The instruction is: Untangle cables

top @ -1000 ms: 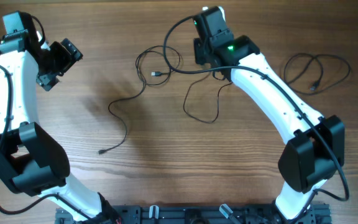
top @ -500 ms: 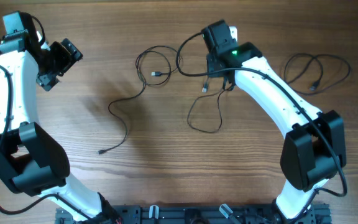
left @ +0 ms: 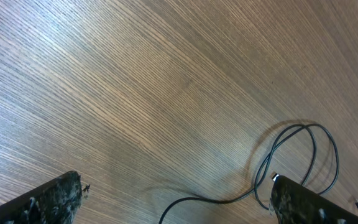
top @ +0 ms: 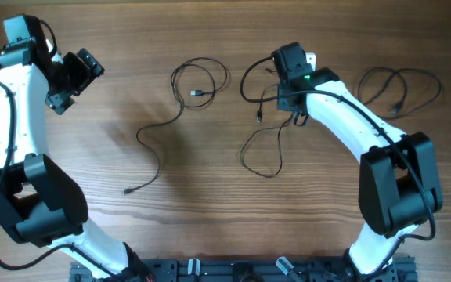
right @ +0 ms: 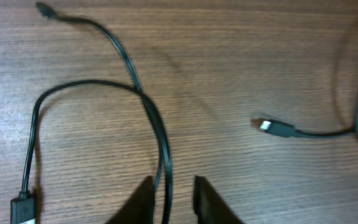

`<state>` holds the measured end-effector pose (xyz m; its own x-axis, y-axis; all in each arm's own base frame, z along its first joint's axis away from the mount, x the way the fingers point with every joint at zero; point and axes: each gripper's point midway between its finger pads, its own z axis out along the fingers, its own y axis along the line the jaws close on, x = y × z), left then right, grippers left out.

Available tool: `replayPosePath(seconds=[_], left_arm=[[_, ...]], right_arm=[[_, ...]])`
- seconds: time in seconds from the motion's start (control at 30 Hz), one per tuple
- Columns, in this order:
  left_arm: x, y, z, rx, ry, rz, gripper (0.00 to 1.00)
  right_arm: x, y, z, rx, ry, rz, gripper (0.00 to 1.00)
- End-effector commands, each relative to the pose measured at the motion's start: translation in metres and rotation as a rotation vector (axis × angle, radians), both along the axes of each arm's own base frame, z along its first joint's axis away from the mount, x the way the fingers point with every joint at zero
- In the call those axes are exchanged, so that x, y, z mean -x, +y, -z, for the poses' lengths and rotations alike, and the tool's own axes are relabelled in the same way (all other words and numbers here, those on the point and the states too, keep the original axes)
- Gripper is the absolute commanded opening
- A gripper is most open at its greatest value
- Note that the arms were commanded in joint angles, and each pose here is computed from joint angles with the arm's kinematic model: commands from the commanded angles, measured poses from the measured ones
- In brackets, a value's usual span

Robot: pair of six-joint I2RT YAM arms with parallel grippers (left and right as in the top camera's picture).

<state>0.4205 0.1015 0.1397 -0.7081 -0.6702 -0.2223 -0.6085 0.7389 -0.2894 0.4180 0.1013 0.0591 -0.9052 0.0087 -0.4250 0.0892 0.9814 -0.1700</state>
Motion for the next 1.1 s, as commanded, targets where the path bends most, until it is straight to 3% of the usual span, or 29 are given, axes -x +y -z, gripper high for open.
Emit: replayPosePath(seconds=[0.0,0.27,0.37,0.6,0.87,1.07], left_arm=[[0.002,0.002,0.005,-0.01,0.015,0.002,1.0],[0.002,0.002,0.005,-0.01,0.015,0.001,1.0],[0.002,0.002,0.005,-0.01,0.015,0.001,1.0],[0.002,0.002,0.005,-0.01,0.015,0.001,1.0],[0.002,0.002,0.005,-0.01,0.015,0.001,1.0],[0.002,0.002,0.005,-0.01,0.015,0.001,1.0]], right_arm=[[0.005,0.007,0.015,-0.039,0.031,-0.01,0.32],[0.003,0.009,0.014,-0.05,0.023,-0.013,0.88],[-0.006,0.023,0.012,-0.12,-0.01,-0.037,1.0],[0.008,0.059,0.017,-0.311,0.077,-0.116,1.0],[0.041,0.048,0.028,-0.275,0.219,-0.092,1.0],[0.056,0.047,0.031,-0.328,0.274,0.085,1.0]])
